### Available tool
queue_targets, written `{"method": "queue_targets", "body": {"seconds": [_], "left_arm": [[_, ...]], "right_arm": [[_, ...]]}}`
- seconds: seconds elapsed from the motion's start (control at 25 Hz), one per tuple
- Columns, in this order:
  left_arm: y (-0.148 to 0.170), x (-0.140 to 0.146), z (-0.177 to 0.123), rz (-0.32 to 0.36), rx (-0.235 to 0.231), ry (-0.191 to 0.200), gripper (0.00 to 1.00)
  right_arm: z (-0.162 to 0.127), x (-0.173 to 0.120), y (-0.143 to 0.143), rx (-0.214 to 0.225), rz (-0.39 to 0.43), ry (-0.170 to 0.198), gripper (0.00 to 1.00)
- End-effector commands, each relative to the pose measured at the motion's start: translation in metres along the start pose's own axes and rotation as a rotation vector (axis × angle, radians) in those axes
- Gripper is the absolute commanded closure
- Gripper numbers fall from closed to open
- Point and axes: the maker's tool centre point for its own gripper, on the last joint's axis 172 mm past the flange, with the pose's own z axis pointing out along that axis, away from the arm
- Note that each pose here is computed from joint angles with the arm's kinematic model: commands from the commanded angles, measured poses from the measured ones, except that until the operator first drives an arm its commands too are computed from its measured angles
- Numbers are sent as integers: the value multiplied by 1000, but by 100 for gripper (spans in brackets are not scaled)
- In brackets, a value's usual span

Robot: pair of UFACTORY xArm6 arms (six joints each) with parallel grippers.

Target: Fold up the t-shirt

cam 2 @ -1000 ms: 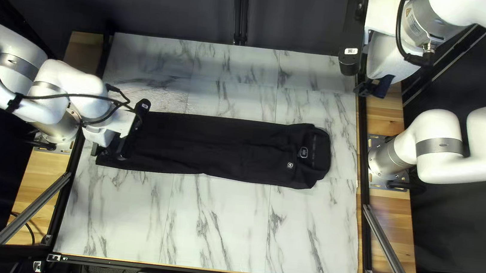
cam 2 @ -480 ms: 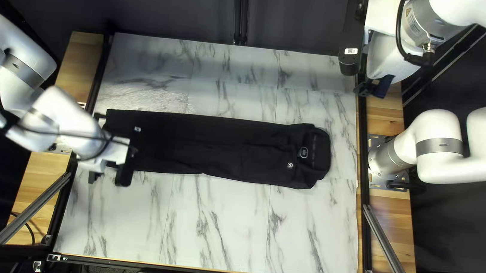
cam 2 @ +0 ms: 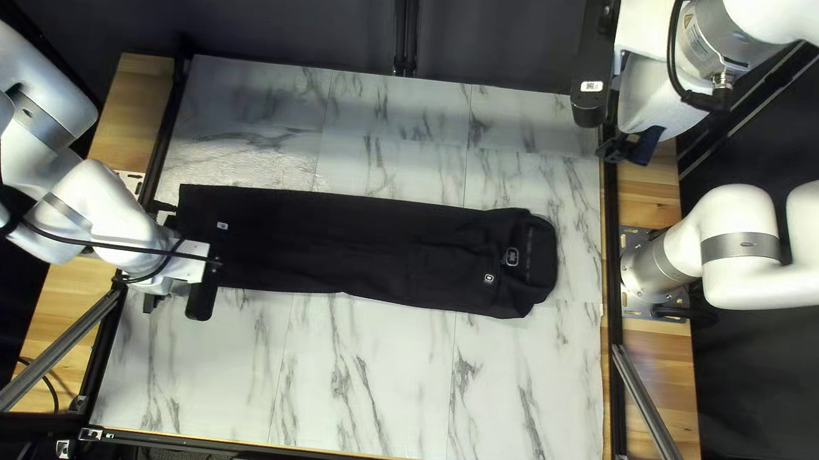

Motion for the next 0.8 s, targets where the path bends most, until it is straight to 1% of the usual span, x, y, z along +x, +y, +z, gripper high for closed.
{"method": "queue_targets", "body": {"seconds": [0.04,0.08,0.12,0.16,0.28,0.32,0.44,0.48,0.6,0.8], "left_arm": [[1,1,3,3,-7,10,60],[1,0,3,3,-7,11,65],[1,-1,3,3,-8,12,68],[1,-1,3,2,-8,12,75],[0,-2,4,-1,-6,11,82],[0,-3,4,-2,-6,11,82],[0,-4,8,-5,-9,9,86],[0,-5,8,-5,-9,9,90],[0,-6,1,-6,-5,9,91],[-2,-2,-25,-7,16,9,91]], "right_arm": [[0,0,0,0,0,0,0],[0,0,0,0,0,0,0],[0,0,0,0,0,0,0],[0,0,0,0,0,0,0],[0,0,0,0,0,0,0],[0,0,0,0,0,0,0],[0,0,0,0,0,0,0],[0,0,0,0,0,0,0],[0,0,0,0,0,0,0],[0,0,0,0,0,0,0]]}}
